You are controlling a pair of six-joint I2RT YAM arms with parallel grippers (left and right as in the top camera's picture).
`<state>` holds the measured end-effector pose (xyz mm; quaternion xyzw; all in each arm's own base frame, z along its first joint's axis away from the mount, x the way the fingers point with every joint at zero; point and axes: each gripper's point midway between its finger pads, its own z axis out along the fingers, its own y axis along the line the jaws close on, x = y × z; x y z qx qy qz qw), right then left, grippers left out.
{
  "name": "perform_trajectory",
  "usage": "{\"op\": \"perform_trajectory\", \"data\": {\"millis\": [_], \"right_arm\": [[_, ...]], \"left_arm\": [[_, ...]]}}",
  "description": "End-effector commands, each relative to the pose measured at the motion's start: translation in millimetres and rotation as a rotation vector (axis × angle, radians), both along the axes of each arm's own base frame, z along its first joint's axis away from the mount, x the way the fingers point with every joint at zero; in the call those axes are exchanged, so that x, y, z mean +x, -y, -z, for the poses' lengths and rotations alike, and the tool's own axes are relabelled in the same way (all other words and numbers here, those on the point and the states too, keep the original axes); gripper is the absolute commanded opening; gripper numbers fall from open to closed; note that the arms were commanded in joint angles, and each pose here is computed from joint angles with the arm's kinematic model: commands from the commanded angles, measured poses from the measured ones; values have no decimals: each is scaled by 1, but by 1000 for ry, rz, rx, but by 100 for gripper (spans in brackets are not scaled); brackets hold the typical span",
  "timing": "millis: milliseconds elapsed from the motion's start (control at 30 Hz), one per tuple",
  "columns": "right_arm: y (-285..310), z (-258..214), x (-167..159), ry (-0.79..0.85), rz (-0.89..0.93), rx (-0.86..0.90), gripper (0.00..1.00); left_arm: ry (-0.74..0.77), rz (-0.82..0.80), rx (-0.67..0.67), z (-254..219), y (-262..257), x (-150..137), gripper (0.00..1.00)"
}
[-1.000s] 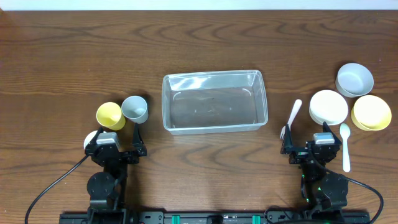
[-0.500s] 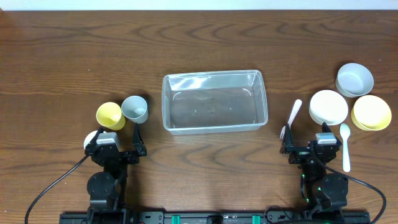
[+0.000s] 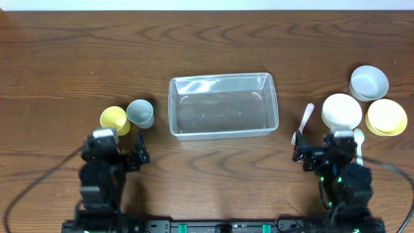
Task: Pack container
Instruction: 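Move left gripper over the grey cup and grasp it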
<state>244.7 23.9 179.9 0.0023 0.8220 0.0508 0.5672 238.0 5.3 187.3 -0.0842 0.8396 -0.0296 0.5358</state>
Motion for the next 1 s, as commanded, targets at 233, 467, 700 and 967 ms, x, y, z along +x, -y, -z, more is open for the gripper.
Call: {"op": "perform_trajectory", "data": {"millis": [233,467,700,967], "right_arm": [[-27,-12,41,-425,-107,49,99],[-30,-7,73,-504,-97,58,99],[-5,37,70,-683,103,122,99],[-4,77,67,-830,119,111,99]], "left_arm": [[-470,65,-71,-63,18,32,98],[-694,57,-75,-33,18,51,98],[-836,96,-51,12,29,71,98],[-969,155,-2,65,49,89,98]]}}
